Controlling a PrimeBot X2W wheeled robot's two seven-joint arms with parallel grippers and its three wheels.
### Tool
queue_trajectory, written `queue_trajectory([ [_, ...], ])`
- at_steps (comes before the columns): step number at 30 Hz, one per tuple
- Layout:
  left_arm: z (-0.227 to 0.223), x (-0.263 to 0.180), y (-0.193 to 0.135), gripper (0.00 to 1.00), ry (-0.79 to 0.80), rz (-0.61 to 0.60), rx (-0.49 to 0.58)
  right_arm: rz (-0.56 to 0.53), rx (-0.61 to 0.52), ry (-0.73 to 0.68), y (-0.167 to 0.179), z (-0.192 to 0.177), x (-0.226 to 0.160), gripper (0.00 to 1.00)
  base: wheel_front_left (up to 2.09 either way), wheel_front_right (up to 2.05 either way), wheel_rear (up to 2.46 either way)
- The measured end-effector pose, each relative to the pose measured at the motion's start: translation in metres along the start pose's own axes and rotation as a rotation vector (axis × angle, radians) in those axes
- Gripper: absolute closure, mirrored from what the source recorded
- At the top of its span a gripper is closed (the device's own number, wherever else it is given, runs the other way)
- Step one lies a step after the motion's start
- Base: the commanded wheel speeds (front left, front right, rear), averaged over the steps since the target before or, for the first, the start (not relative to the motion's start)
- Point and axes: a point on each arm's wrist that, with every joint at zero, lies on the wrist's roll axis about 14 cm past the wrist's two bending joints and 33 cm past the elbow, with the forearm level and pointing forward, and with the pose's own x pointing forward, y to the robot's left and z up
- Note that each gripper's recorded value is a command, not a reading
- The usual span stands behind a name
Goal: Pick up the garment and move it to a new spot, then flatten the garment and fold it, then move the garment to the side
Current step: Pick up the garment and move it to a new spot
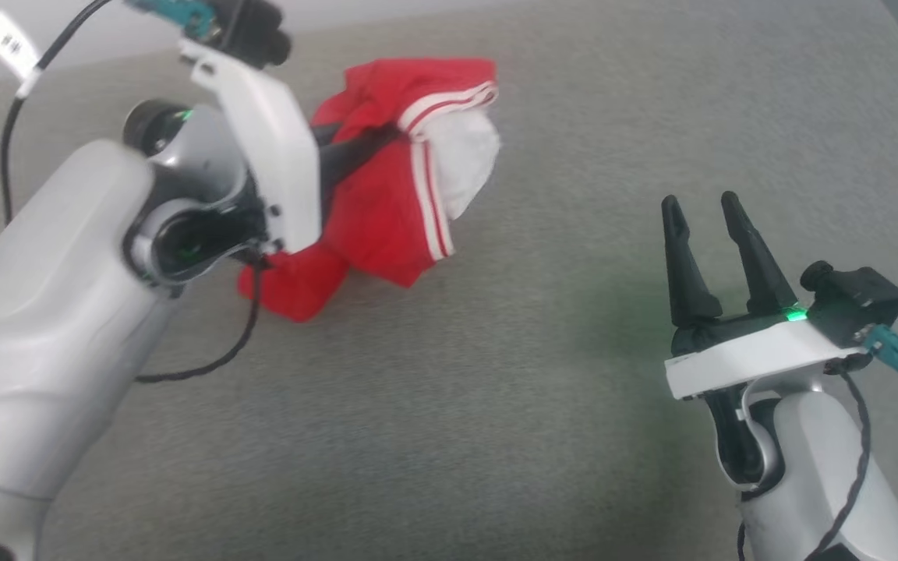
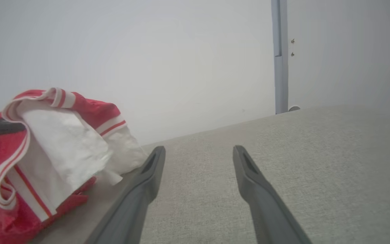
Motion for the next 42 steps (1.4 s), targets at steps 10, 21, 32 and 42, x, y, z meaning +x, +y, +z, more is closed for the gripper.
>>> queue_trajectory([
  [10, -0.061, 0.1, -0.058, 1.0, 0.239, -0.213, -0.043, -0.198, 0.018, -0.007, -0.066, 0.007, -0.027, 0.0, 0.0, 0.0, 0.0],
  [21, -0.142, 0.15, -0.052, 1.0, 0.526, -0.219, 0.057, -0.31, 0.024, 0.011, -0.098, 0.006, -0.047, 0.0, 0.0, 0.0, 0.0],
  [32, -0.142, 0.148, -0.046, 0.0, 0.507, -0.216, 0.15, -0.302, -0.001, 0.008, -0.097, 0.008, -0.044, 0.0, 0.0, 0.0, 0.0],
  [42, -0.079, 0.11, -0.064, 0.0, 0.16, -0.219, 0.1, -0.187, -0.058, 0.013, -0.065, 0.005, -0.027, 0.0, 0.0, 0.0, 0.0],
])
